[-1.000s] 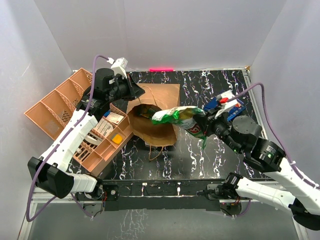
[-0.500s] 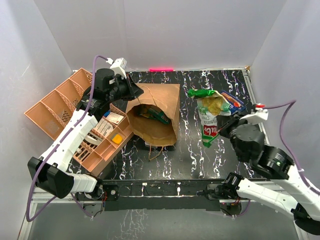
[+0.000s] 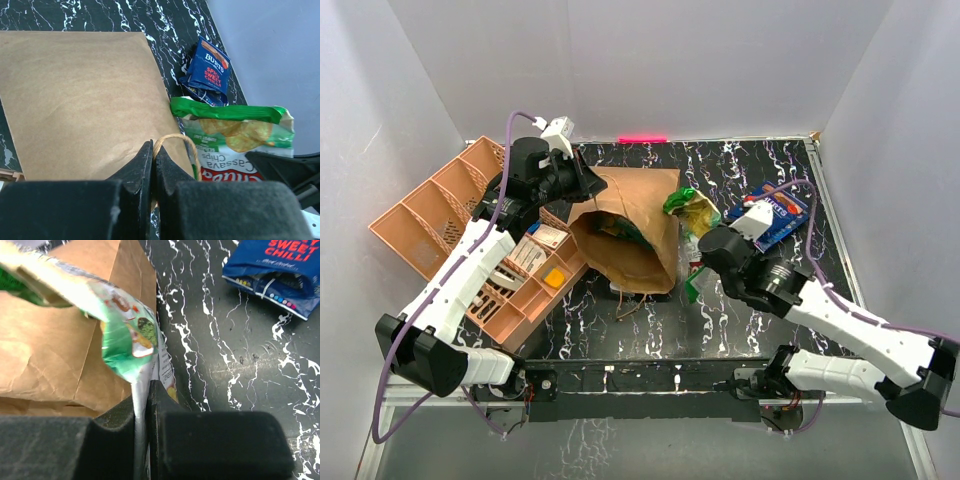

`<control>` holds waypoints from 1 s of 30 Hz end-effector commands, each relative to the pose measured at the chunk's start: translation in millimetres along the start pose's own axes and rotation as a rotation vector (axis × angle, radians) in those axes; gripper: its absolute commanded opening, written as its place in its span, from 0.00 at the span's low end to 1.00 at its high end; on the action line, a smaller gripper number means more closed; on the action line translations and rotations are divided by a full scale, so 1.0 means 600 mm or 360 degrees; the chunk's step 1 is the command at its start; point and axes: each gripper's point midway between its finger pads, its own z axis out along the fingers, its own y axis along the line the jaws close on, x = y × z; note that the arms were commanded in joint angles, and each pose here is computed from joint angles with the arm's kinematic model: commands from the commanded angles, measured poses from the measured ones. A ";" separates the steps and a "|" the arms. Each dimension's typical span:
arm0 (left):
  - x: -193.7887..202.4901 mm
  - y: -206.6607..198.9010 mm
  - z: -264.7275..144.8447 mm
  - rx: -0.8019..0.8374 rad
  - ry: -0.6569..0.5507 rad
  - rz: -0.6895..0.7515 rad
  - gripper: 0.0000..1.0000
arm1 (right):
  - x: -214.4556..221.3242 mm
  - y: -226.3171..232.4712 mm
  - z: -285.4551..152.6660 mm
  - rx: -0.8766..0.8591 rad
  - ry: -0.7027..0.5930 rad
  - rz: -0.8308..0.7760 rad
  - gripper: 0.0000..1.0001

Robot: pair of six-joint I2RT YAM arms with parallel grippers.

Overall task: Take the snacks out of the paper bag
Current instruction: Place the snack at the center of the board.

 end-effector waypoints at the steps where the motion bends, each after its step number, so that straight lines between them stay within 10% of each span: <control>1: -0.037 -0.023 -0.033 0.0043 -0.0107 0.0037 0.00 | 0.020 0.024 0.017 -0.0077 0.0077 0.0032 0.07; 14: -0.034 -0.025 -0.028 0.0064 -0.0101 0.0028 0.00 | 0.127 -0.077 0.057 -0.0339 0.0758 0.0115 0.07; 23: -0.036 -0.026 -0.025 0.0070 -0.0103 0.0026 0.00 | 0.168 -0.143 0.064 -0.0181 0.0873 0.0251 0.08; 30: -0.034 -0.026 -0.025 0.0071 -0.0102 0.0024 0.00 | 0.184 -0.209 0.082 0.0144 0.0767 0.0378 0.33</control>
